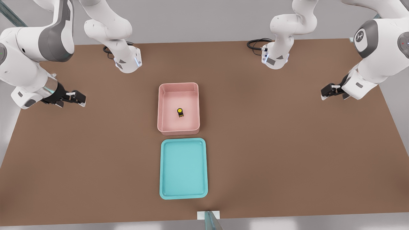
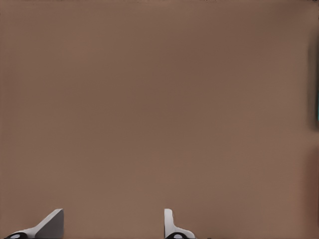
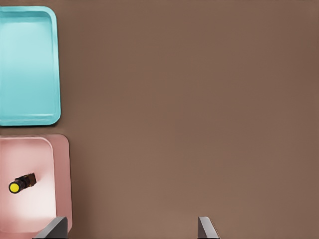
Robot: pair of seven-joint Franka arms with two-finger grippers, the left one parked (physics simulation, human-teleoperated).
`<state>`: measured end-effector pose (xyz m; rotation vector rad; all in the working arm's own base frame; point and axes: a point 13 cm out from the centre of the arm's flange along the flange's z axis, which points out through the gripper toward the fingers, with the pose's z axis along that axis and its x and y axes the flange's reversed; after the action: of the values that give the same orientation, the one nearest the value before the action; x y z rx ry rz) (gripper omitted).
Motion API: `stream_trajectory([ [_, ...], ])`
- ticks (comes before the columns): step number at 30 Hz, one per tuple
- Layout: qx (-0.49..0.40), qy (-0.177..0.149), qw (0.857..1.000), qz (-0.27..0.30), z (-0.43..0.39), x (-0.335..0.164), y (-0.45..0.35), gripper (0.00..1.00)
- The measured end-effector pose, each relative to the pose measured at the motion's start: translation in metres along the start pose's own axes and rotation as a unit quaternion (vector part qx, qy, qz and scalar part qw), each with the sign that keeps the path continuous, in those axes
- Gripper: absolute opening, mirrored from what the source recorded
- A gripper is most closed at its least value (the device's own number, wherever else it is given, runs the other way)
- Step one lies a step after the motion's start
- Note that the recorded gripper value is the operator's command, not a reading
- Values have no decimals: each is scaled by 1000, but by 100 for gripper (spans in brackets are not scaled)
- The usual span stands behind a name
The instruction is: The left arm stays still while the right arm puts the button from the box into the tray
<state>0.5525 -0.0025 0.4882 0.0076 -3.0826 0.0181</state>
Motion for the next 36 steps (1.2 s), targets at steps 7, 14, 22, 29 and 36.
stream_trajectory([
  [7,44,104,946,-304,156,38,355,100],
  [14,44,119,949,-289,315,114,367,100],
  [22,25,62,971,-228,411,153,394,100],
  [29,12,34,990,-138,445,145,375,100],
  [36,-3,11,995,-95,453,139,387,100],
])
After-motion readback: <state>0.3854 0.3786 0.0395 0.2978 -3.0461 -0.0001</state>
